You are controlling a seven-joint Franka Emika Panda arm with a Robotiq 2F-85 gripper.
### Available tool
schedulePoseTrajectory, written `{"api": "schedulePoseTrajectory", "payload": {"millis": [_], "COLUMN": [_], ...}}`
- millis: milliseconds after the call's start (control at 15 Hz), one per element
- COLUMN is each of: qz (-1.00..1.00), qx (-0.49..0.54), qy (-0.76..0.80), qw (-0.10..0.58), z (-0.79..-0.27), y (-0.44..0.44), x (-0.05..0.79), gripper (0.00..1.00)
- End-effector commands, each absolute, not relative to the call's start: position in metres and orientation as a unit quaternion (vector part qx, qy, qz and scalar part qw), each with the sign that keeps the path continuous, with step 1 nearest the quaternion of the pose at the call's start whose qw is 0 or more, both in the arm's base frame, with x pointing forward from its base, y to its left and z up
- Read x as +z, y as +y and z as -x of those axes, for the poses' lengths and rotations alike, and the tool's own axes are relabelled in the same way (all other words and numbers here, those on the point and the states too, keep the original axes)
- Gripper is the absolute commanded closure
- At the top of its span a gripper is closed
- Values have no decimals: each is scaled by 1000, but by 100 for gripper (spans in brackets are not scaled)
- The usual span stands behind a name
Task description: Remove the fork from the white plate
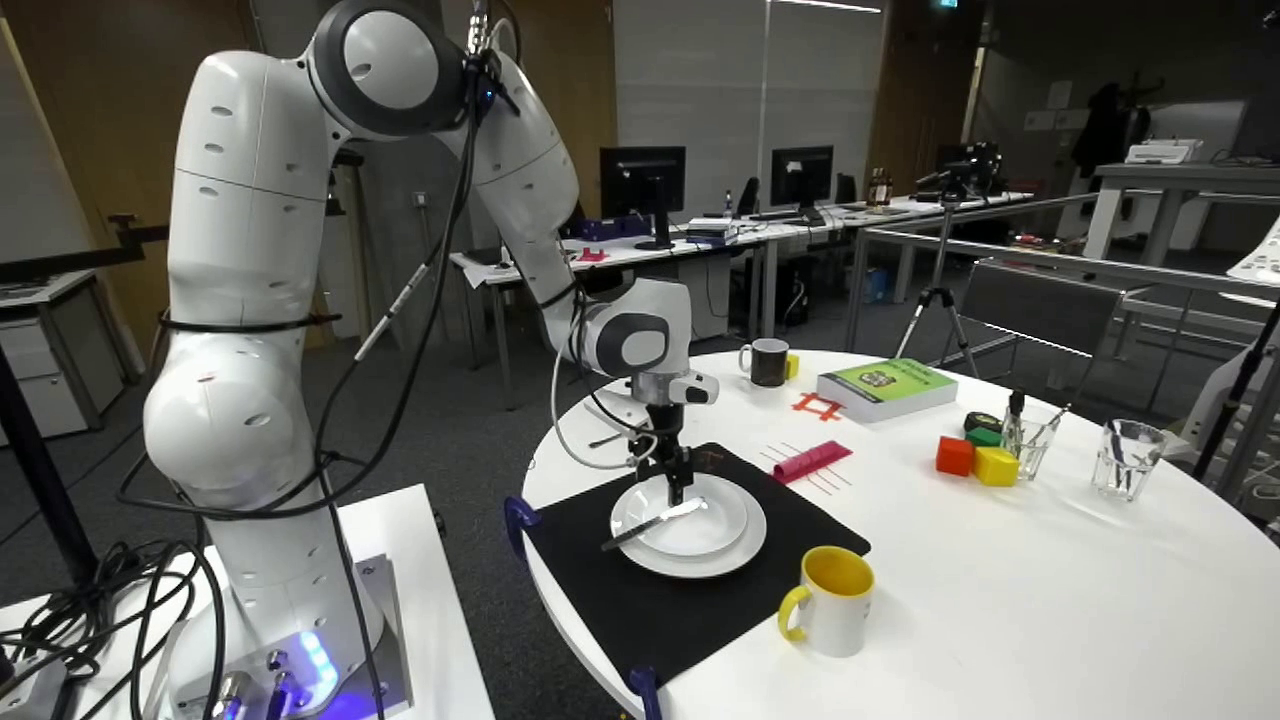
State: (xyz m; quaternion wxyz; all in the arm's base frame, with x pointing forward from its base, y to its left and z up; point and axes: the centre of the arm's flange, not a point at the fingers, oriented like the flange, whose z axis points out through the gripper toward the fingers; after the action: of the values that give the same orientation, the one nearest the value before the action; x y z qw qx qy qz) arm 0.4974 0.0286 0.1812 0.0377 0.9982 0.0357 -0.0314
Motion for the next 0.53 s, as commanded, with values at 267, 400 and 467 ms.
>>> {"api": "schedulePoseTrajectory", "payload": {"millis": [267,400,467], "qz": [-998,-997,-997], "qx": [-39,-46,-49], "qy": [53,53,51], "qw": [-17,-20,-21], "z": [-482,-481,-480], "y": [10,8,7], "x": [191,191,191], "gripper": [0,0,0]}}
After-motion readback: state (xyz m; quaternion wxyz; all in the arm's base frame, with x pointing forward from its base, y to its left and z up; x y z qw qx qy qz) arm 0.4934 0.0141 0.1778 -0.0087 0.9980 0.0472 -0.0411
